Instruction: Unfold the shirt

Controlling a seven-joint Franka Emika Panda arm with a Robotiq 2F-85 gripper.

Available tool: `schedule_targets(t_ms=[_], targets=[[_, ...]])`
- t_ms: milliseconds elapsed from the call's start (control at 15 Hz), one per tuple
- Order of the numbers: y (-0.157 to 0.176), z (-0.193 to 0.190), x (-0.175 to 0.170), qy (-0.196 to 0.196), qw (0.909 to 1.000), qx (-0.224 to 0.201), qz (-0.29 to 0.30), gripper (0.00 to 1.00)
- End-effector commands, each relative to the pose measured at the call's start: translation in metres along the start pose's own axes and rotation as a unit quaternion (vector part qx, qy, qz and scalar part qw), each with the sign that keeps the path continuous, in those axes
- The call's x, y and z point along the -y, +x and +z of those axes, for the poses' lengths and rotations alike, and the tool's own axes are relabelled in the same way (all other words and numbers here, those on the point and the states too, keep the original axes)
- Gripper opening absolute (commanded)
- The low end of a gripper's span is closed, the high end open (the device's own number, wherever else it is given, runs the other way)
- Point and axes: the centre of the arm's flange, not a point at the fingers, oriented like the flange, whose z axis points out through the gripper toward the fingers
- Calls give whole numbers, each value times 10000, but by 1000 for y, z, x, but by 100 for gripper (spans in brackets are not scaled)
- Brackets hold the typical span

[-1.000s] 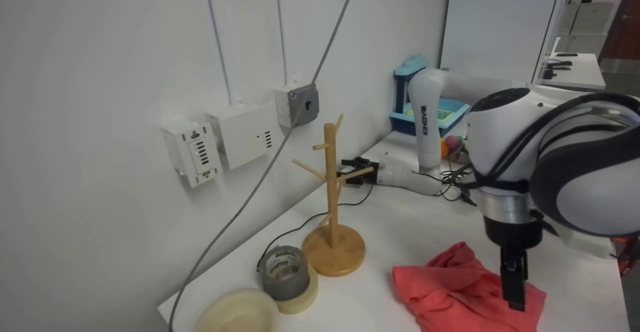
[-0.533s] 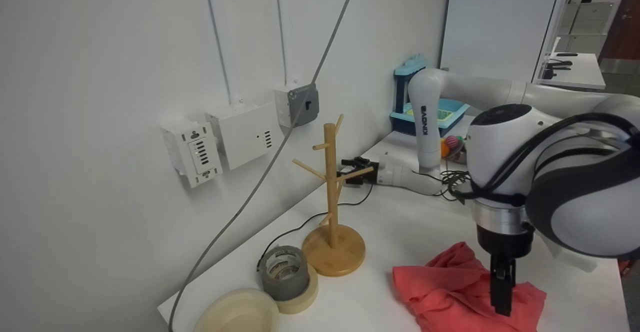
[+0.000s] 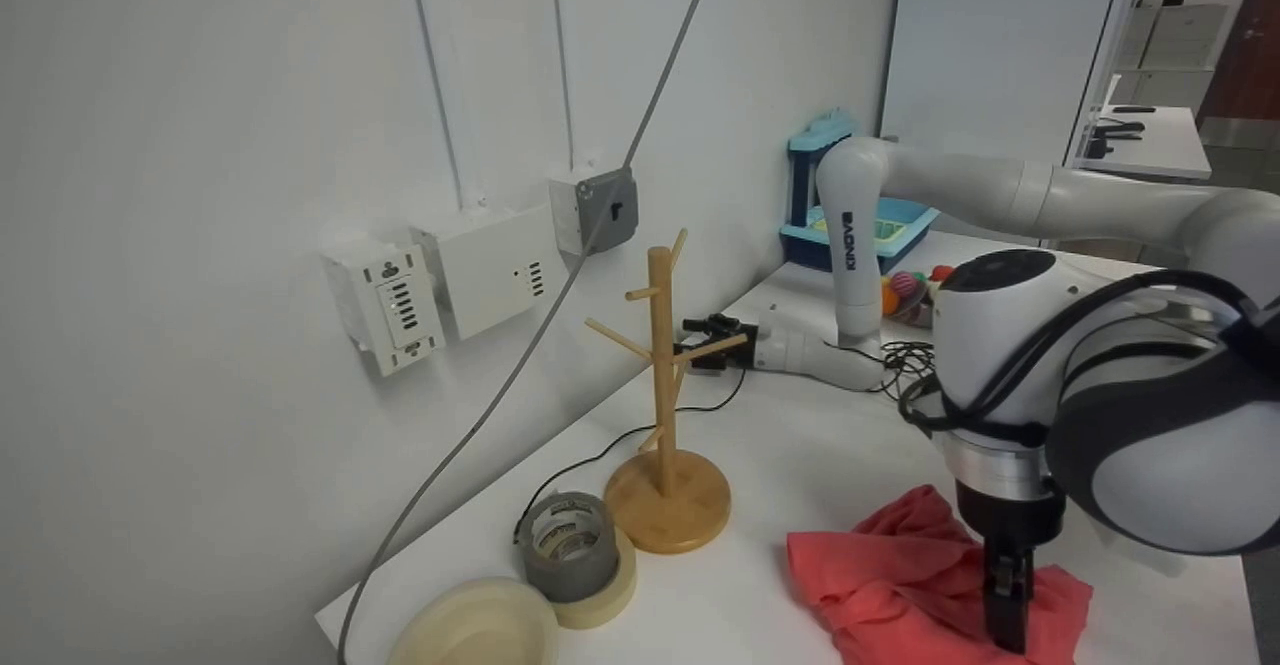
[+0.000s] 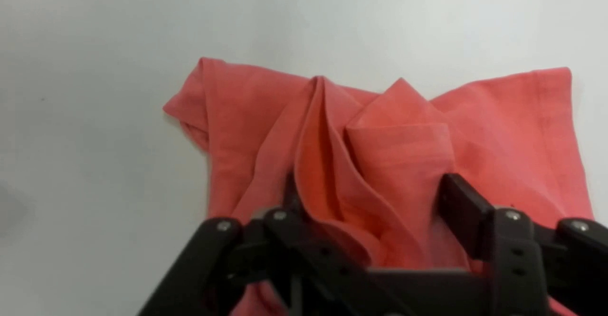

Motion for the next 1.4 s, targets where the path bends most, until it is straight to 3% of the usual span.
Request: schedule_targets(t_ms=[0,400,667,933,1333], targets=[[1,0,-1,-75,9999,-100,61,43],[-8,-28,4,-156,9998,-83,21,1],[-14,-63,25,-193,9997,13,-150,2],[-4,-102,70,-297,9977,-90,-603,2],[25,-124,132,-404,9904,-647,-1152,2]])
